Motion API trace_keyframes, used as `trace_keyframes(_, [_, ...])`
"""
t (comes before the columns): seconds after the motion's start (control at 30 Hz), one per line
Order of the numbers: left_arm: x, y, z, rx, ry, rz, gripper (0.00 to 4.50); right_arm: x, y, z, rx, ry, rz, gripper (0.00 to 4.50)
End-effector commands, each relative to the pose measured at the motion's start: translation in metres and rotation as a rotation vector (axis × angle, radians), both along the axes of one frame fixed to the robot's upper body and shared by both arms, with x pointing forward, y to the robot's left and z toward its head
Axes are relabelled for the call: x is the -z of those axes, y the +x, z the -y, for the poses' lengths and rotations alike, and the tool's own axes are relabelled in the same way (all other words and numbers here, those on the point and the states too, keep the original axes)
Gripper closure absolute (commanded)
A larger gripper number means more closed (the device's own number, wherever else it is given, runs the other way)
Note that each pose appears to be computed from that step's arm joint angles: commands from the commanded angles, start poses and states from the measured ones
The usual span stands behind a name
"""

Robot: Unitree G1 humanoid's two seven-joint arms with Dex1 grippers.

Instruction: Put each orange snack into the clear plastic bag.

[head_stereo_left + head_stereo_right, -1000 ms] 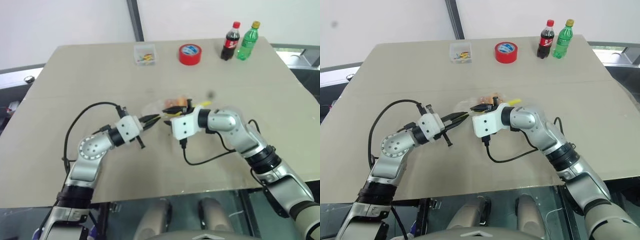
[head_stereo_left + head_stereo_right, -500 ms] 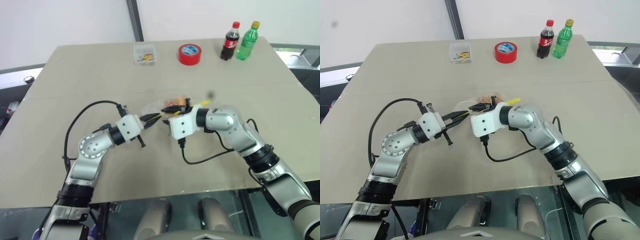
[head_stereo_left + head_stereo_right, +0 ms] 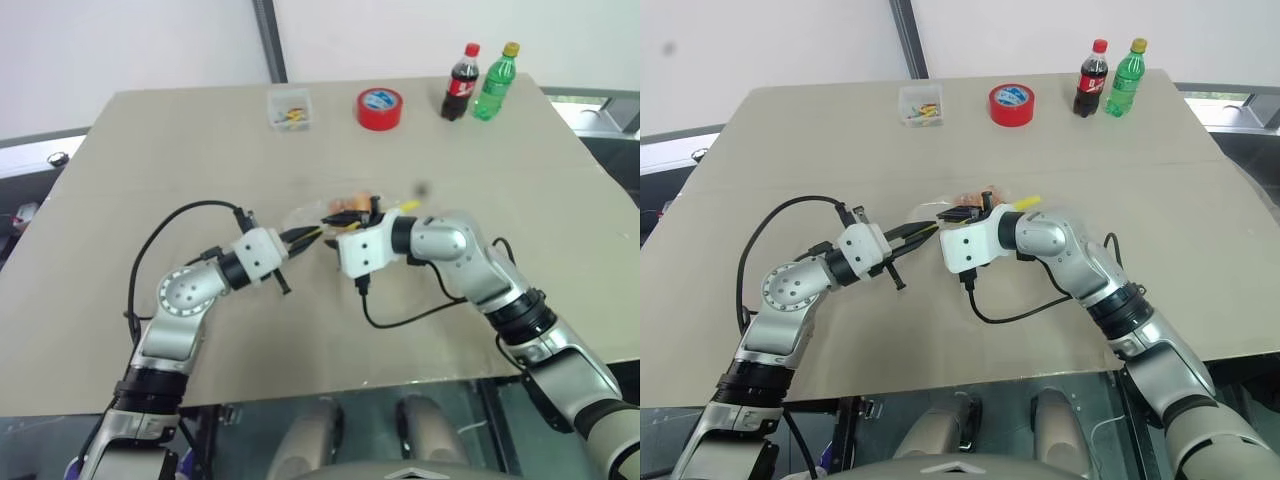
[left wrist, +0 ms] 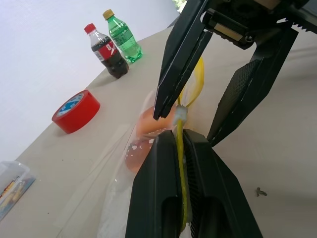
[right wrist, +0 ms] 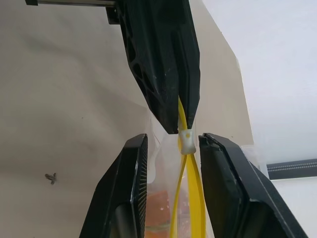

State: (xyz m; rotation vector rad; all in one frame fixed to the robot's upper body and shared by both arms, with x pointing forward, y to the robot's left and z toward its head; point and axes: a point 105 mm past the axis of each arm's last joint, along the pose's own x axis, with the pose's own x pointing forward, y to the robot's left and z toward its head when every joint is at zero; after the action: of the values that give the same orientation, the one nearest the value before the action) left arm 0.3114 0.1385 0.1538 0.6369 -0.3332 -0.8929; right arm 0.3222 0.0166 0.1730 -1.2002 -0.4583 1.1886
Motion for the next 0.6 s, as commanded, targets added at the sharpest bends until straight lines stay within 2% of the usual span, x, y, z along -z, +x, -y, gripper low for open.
trace_keyframes(0.03, [-0.015, -0.003, 0.004, 0.012, -0.004, 0.062, 4.5, -0.02, -0.003, -0.004, -0.023, 0.038, 0.055, 3.33])
trace_keyframes(0.07, [-0.015, -0.003, 0.004, 0.012, -0.003, 0.063, 4.5, -0.019, -0.002, -0.004, -0.022, 0.037, 0.054, 3.47])
trace_keyframes(0.13, [-0.015, -0.003, 0.004, 0.011, -0.004, 0.063, 4.5, -0.019, -0.002, -0.004, -0.021, 0.038, 0.053, 4.32])
trace_keyframes(0.17, [-0.015, -0.003, 0.004, 0.011, -0.004, 0.063, 4.5, -0.019, -0.002, -0.004, -0.02, 0.038, 0.053, 4.42])
trace_keyframes(0.47, [-0.017, -0.003, 0.003, -0.001, -0.019, 0.067, 4.5, -0.018, -0.001, -0.003, -0.013, 0.04, 0.055, 4.42])
trace_keyframes(0.6, [-0.03, 0.0, -0.005, -0.039, -0.082, 0.095, 4.5, -0.014, 0.012, 0.014, 0.076, 0.042, 0.041, 4.42])
